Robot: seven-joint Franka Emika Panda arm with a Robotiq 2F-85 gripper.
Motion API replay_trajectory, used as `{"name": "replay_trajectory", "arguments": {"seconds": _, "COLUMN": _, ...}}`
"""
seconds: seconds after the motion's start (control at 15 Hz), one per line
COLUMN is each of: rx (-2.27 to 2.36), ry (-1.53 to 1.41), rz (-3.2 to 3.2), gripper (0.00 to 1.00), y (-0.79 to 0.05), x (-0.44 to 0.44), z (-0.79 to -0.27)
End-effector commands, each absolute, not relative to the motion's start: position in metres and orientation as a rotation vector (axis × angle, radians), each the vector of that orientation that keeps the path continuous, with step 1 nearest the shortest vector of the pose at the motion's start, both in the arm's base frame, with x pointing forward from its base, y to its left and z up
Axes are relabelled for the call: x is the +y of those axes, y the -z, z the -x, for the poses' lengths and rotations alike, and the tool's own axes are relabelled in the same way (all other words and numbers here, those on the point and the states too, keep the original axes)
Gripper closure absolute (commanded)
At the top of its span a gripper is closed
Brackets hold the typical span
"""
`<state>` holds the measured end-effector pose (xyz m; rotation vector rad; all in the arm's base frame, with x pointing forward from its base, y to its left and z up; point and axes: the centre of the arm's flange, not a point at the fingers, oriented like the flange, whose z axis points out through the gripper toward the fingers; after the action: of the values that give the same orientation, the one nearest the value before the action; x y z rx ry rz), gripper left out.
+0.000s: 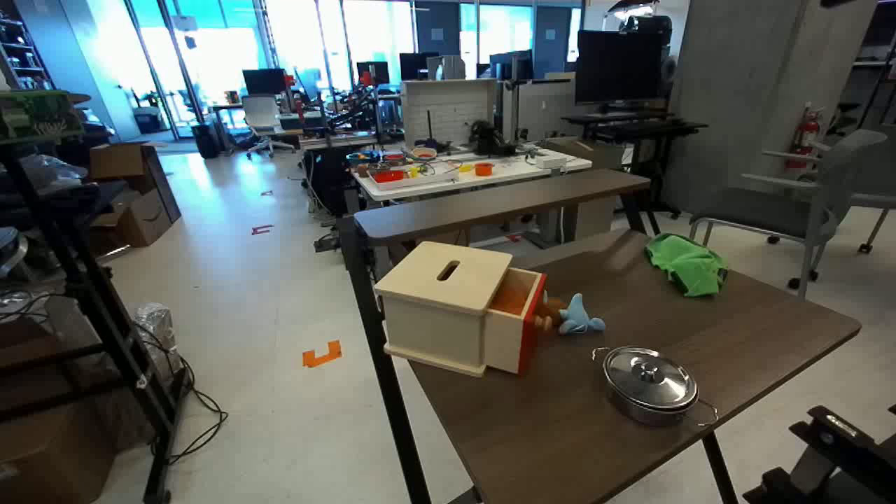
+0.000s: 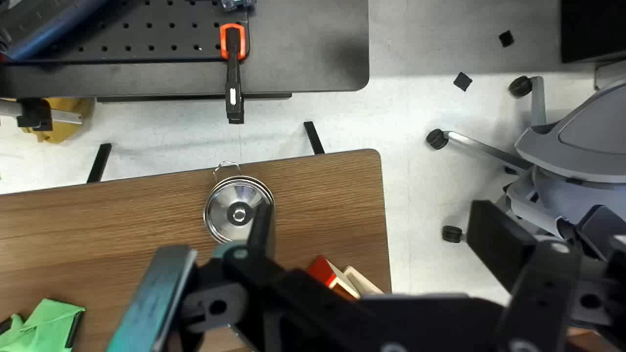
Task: Straighten the green cloth
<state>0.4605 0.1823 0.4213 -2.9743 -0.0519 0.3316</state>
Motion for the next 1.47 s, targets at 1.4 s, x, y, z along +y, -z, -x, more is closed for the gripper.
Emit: {"name": "replay_trajectory", "arguments": {"seconds": 1.4, "rx": 0.444, "ry": 0.23, "rz": 3.144, "gripper": 0.0, "y": -0.261, "x": 0.03, "z": -0.598}}
